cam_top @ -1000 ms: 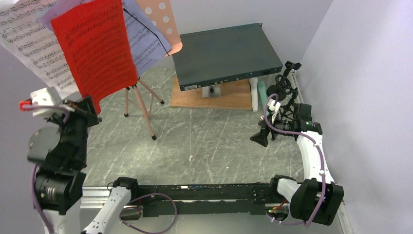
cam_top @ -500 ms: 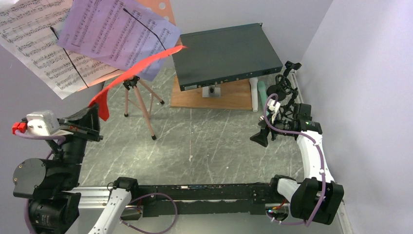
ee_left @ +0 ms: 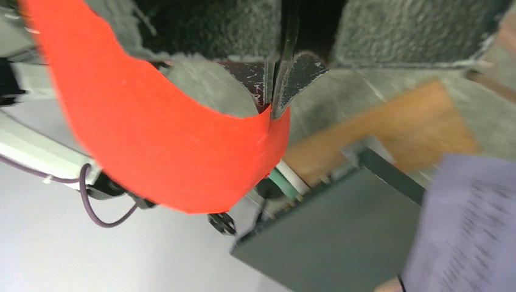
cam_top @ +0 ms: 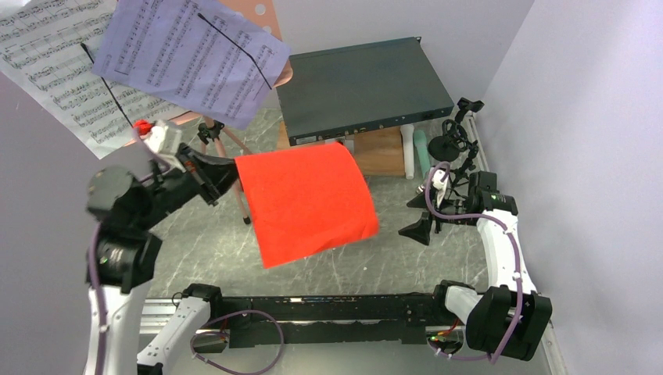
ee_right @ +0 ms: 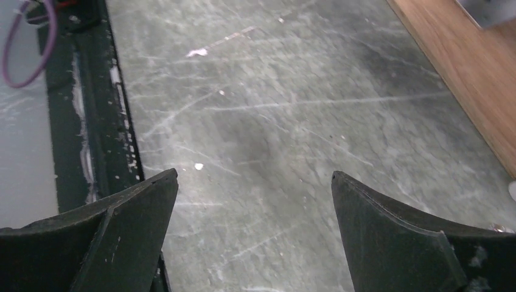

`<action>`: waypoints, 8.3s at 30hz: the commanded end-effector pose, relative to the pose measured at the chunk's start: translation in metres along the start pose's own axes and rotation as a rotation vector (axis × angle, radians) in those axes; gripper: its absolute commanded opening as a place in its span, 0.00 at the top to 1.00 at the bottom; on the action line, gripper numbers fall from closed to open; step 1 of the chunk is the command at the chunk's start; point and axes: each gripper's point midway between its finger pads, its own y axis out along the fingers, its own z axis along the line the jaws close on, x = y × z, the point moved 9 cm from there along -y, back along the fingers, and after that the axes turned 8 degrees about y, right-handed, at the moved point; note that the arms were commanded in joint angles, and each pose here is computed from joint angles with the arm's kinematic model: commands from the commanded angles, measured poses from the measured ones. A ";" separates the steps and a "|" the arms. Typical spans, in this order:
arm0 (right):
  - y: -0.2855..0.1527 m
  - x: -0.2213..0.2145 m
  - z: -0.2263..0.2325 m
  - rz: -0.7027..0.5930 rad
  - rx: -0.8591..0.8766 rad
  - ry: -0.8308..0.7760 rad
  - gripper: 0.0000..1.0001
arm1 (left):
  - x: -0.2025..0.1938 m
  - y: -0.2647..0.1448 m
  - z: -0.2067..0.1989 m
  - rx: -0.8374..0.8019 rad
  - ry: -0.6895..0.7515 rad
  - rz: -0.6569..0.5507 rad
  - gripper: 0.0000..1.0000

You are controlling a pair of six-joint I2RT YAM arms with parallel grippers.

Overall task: Pack up the instrument practice props
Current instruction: Pick up the sheet music from the music stand, then place the sheet music at the center of the board, then pick up the sheet music from the music stand.

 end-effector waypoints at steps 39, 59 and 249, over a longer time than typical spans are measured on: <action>0.033 0.009 0.008 0.051 0.114 -0.401 0.00 | -0.202 0.122 -0.048 -0.110 -0.766 0.504 1.00; 0.039 0.041 0.022 -0.124 0.211 -0.193 0.02 | -0.262 0.121 -0.039 -0.071 -0.863 0.738 1.00; 0.034 -0.002 -0.007 0.232 -0.094 -0.192 0.07 | 0.041 0.055 0.081 0.377 0.002 -0.555 0.42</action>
